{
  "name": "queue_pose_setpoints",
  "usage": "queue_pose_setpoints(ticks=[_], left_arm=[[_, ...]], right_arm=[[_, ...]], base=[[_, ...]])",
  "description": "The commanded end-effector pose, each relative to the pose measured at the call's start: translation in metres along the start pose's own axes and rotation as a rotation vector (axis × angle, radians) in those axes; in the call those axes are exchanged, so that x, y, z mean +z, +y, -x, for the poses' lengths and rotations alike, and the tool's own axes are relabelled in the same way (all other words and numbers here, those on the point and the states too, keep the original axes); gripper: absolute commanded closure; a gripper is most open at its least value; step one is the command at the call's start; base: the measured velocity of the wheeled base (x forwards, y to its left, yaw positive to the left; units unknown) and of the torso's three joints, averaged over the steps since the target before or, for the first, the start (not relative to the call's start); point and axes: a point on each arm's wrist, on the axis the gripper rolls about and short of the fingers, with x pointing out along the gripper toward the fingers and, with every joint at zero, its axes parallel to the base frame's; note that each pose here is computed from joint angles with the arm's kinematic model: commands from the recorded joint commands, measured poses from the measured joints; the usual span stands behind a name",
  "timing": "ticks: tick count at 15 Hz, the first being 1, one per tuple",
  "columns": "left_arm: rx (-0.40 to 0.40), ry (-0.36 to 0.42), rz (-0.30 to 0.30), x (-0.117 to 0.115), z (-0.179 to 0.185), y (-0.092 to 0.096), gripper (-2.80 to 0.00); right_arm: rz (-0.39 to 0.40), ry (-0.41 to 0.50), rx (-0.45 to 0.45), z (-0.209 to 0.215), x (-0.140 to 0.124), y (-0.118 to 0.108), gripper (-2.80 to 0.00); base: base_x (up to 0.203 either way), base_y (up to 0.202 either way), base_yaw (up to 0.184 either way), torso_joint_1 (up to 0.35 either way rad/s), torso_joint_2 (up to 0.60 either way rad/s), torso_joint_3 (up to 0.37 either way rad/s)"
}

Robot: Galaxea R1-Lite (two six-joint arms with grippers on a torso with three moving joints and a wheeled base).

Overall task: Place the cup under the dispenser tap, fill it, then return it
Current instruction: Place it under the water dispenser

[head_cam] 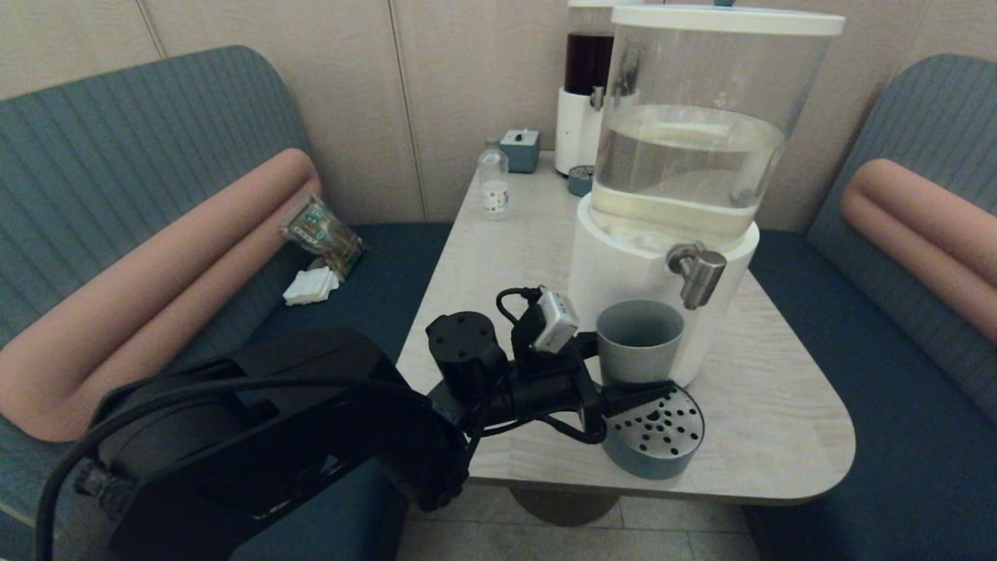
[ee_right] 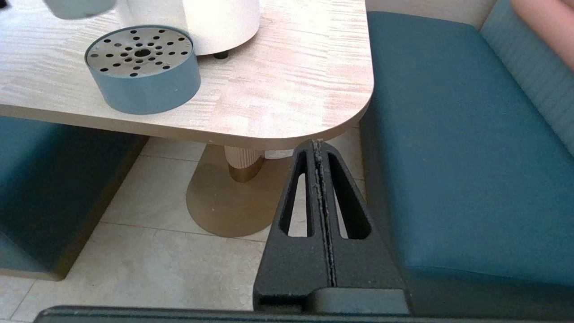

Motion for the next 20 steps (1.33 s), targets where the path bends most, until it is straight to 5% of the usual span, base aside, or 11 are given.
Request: queue_pose_setpoints(ticks=[1,11,20], left_arm=[[-0.004,-0.004,-0.002,-0.017,-0.006,0.006,0.0],[-0.002,-0.018,0.005,-0.064,-0.024,0.017,0.0],[0.011,-0.044,-0.007,-0.074,-0.036,0.015,0.0]], right_arm=[[0.001,0.001,0.0,0.0,0.0,0.0,0.0],[0.0,0.001,0.0,0.0,0.0,0.0,0.0],[0.001,0.001,0.0,0.0,0.0,0.0,0.0]], base=[[0.0,0.0,0.0,0.0,0.0,0.0],[0.0,0.0,0.0,0.0,0.0,0.0],[0.0,0.0,0.0,0.0,0.0,0.0]])
